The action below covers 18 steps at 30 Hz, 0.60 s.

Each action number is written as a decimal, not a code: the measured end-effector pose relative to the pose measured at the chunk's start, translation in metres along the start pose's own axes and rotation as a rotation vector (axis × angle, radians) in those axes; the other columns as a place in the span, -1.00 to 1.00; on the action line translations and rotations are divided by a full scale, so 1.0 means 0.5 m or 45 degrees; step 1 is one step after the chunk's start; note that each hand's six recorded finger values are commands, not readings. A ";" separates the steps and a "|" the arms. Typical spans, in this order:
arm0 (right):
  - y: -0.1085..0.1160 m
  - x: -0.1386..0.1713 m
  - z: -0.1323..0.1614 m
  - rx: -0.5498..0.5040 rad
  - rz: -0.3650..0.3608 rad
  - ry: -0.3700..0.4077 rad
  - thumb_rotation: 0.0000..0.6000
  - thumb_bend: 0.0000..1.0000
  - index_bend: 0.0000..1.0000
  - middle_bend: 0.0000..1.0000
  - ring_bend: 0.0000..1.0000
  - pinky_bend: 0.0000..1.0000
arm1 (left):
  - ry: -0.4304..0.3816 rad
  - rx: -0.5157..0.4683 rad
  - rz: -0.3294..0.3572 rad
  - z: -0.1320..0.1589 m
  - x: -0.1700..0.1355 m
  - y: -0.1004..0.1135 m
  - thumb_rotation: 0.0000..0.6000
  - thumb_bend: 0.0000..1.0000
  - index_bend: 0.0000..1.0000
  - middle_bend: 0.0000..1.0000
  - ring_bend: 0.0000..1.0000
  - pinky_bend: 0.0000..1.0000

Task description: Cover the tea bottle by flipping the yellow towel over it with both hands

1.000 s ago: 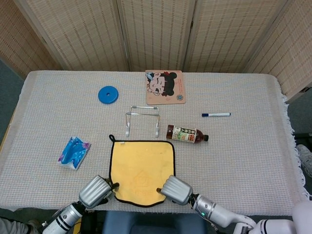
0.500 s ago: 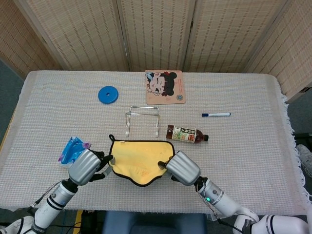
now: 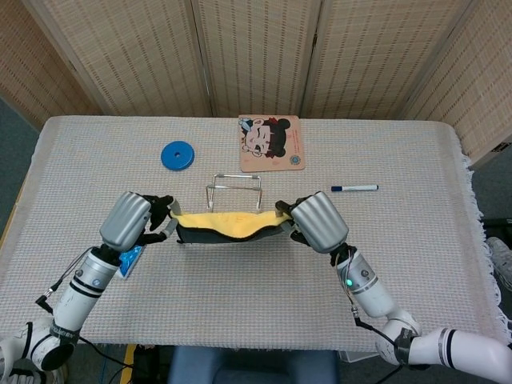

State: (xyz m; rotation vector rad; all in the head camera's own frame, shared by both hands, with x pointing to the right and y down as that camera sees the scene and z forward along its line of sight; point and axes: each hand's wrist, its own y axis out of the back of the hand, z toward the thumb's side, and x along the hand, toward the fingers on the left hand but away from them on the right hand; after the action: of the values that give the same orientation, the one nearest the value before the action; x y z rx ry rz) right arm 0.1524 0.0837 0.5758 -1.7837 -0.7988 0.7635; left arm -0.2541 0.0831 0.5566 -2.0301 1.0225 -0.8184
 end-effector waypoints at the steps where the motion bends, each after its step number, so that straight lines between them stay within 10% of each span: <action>1: 0.002 -0.007 -0.005 0.007 -0.005 -0.009 1.00 0.05 0.47 0.77 0.72 1.00 | 0.013 -0.005 0.002 -0.002 0.008 0.004 1.00 0.10 0.25 0.84 0.49 0.89; 18: -0.008 -0.107 -0.084 0.090 -0.007 -0.189 1.00 0.05 0.47 0.77 0.73 1.00 | 0.240 -0.071 -0.006 -0.045 0.154 0.038 1.00 0.10 0.24 0.84 0.48 0.88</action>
State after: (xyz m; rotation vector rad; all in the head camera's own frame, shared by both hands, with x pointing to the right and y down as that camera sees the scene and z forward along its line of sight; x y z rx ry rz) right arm 0.1539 0.0201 0.5994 -1.6757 -0.8630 0.9175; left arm -0.2417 0.0030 0.5699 -2.0319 1.1563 -1.0091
